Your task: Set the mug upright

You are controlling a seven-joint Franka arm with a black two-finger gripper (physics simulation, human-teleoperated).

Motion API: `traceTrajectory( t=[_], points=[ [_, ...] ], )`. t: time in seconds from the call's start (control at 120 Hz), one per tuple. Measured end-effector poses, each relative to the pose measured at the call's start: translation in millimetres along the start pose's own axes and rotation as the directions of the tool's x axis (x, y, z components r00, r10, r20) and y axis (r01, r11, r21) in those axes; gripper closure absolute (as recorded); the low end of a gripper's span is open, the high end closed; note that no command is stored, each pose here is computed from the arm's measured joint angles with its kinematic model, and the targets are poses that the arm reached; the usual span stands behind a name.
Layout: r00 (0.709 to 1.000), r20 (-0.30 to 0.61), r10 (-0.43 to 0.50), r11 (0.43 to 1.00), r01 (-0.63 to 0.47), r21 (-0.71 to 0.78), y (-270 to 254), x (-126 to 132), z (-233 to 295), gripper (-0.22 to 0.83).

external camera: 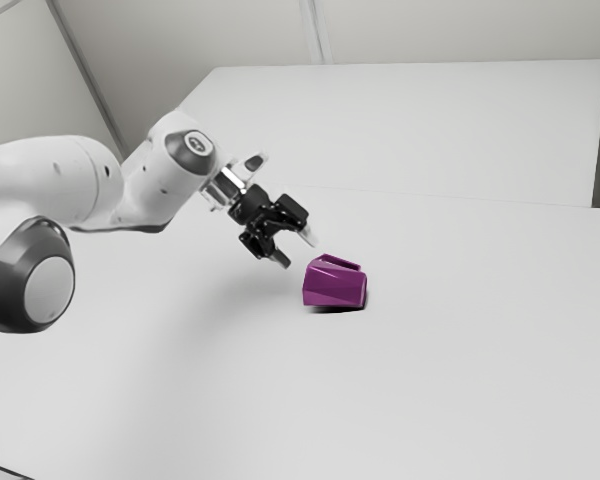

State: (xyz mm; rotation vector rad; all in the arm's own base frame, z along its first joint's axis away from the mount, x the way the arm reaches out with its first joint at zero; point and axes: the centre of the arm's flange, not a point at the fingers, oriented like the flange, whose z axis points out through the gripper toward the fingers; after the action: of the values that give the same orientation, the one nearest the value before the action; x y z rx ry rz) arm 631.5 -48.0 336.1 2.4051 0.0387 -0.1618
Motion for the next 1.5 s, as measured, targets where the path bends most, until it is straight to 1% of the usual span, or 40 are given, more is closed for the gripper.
traceTrajectory(
  t=[0.125, 0.275, 0.575, 0.683, 0.733, 0.792, 1.025, 1.175, 1.292, 1.5],
  points=[
    [1.0, 0.014, -0.005, 1.0, 0.005, -0.021, -7.8, -2.2, 17.1, 0.03],
    [1.0, 0.025, 0.009, 0.999, -0.008, -0.047, -2.6, -5.4, 32.4, 0.03],
    [0.999, -0.016, 0.037, 0.997, -0.038, -0.068, 6.5, -0.1, 40.1, 0.03],
    [0.999, -0.022, 0.045, 0.996, -0.046, -0.073, 9.4, 0.3, 42.8, 0.06],
    [0.998, -0.027, 0.05, 0.996, -0.051, -0.073, 11.6, 0.6, 43.4, 0.09],
    [0.998, -0.033, 0.055, 0.996, -0.057, -0.073, 13.9, 1.1, 43.1, 0.15],
    [0.996, -0.056, 0.066, 0.993, -0.071, -0.092, 25.3, 3.0, 43.7, 0.48],
    [0.995, -0.067, 0.074, 0.992, -0.08, -0.098, 32.4, 3.2, 45.2, 0.64],
    [0.995, -0.072, 0.073, 0.992, -0.08, -0.097, 31.3, 3.5, 45.1, 0.71],
    [0.993, -0.083, 0.081, 0.992, -0.088, -0.091, 33.9, 3.2, 38.4, 0.76]
  ],
)
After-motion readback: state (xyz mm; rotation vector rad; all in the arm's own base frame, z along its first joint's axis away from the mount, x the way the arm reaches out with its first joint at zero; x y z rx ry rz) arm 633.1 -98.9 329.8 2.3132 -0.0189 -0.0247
